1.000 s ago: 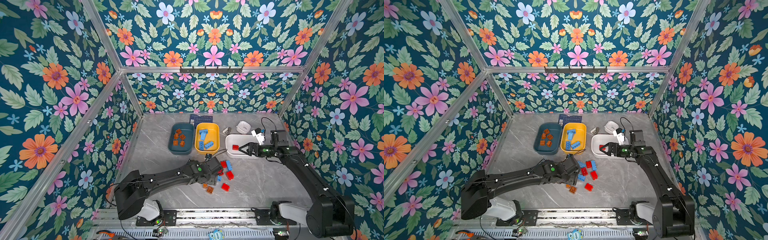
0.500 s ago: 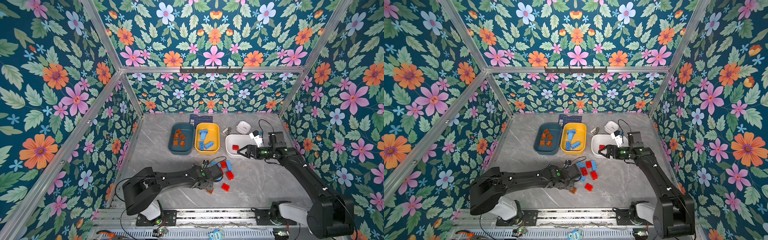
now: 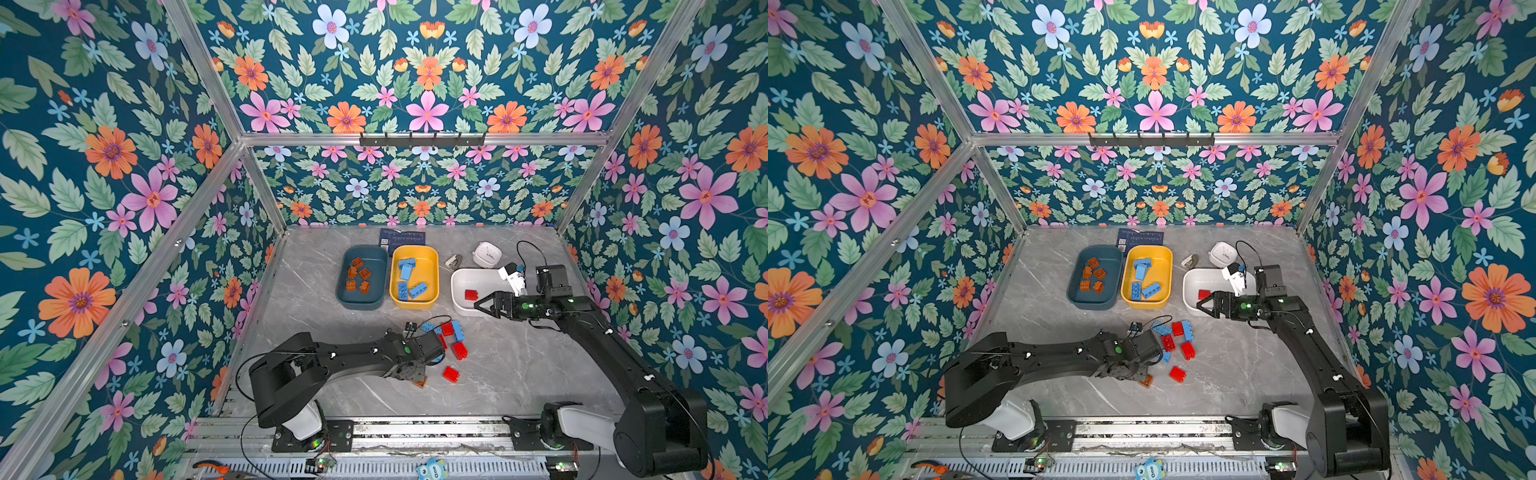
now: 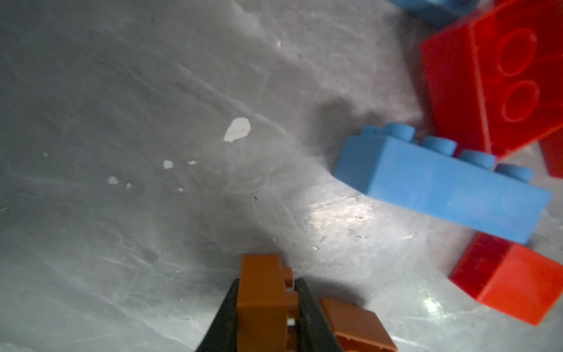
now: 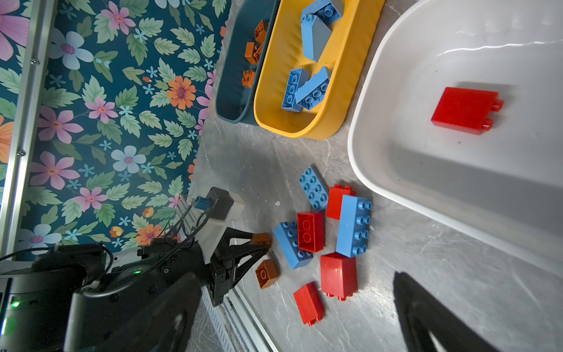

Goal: Sort the legos into containers by color
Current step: Pick up the lego from the middle-left of the table, then place the lego in the container.

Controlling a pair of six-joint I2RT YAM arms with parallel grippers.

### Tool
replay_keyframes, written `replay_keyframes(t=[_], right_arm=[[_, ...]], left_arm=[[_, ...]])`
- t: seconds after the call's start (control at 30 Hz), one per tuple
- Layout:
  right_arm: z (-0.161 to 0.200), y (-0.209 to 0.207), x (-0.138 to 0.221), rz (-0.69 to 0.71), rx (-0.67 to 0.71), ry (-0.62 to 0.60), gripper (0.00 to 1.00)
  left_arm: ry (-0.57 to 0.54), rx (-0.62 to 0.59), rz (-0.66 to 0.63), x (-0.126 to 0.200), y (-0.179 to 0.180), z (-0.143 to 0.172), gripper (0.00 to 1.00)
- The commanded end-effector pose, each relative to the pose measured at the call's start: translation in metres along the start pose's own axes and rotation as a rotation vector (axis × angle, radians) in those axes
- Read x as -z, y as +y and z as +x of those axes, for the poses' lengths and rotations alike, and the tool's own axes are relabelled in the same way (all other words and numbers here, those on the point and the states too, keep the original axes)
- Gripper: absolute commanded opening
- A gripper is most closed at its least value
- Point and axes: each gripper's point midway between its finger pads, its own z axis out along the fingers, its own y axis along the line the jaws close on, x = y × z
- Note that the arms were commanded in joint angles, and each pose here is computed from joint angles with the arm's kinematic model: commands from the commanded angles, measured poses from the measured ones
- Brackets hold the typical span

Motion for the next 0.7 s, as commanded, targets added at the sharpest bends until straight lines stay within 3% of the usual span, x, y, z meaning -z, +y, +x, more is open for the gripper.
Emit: replay_keyframes(t=[0.0, 0.33, 0.5, 0.67], right_arm=[[-0.002, 0.002, 0.002, 0.005, 0.019, -0.008, 0.99], [-0.012, 0.011, 0.005, -0.027, 0.031, -0.036, 0.99], [-0.015, 0.015, 0.002, -0.061, 0.023, -0.044, 0.99], [-0.016, 0.016, 0.001, -0.078, 0.016, -0.054, 0.99]], left_arm=[[-0.019, -0.007, 0.002, 0.007, 0.0, -0.007, 0.26], [-0.137, -0.059, -0.047, 0.056, 0.018, -0.076, 0.25], [-0.234, -0.074, -0.115, 0.085, 0.058, -0.147, 0.25], [-0.29, -0.061, -0.159, 0.092, 0.096, -0.212, 0.25]])
